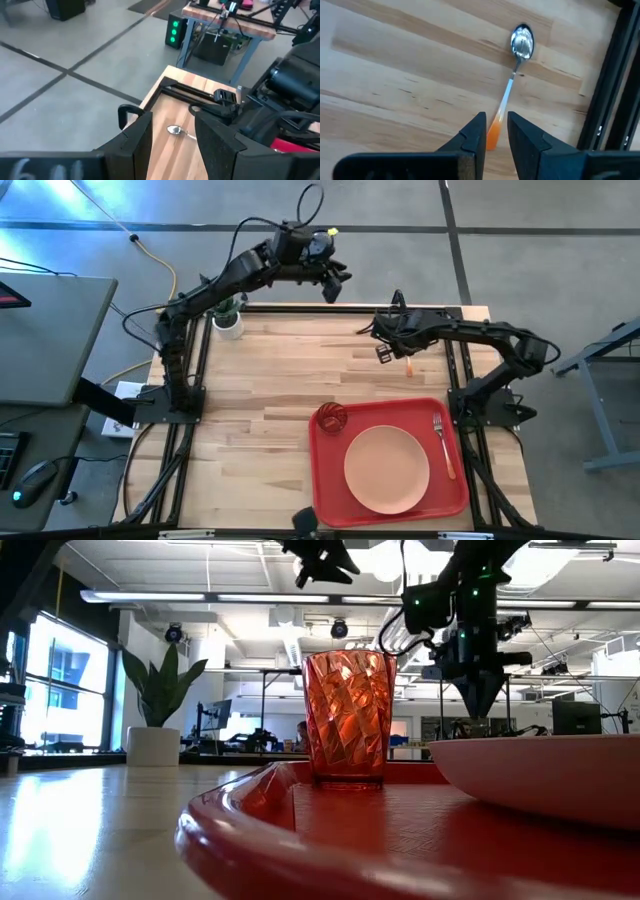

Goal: Pick and place plate/cup/fork/spoon on tray
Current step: Put the orange spoon to the left of the orange fork on the red tray

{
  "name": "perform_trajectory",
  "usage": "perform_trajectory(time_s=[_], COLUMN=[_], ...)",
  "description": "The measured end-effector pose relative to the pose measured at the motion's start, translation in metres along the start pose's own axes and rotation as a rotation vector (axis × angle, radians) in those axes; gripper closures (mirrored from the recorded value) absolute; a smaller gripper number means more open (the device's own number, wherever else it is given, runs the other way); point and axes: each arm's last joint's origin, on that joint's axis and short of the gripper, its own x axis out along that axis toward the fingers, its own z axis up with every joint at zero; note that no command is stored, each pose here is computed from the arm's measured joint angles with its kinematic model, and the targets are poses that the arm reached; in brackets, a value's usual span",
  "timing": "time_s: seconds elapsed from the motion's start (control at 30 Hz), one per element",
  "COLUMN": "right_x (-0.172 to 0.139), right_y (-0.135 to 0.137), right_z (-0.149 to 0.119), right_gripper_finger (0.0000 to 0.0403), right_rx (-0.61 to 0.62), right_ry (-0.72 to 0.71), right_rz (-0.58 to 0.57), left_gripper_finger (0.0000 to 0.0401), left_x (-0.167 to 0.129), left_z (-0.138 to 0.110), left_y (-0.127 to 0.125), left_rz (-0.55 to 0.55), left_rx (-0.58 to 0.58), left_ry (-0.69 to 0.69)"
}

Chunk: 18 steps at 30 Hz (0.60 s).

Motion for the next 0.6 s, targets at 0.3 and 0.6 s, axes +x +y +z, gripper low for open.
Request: perform_trajectory(time_s=[0.3, 0.6], right_x=[0.031, 0.058], right_y=[-0.017, -0.030], right_z=[-0.010, -0.040], right_gripper_finger=[0.0331, 0.0331], right_rx=[0.039, 0.184], right_ry=[0.068, 0.079], right_rz=[-0.004, 0.216], left_gripper_finger=[0.0263, 0.0263], left_x=[-0.041, -0.058], left_z=[-0.045, -0.088], left_y=[0.010, 0.012], left_rz=[0.064, 0.094], left_rx=[-0.080, -0.169], left_ry=[-0.180, -0.150])
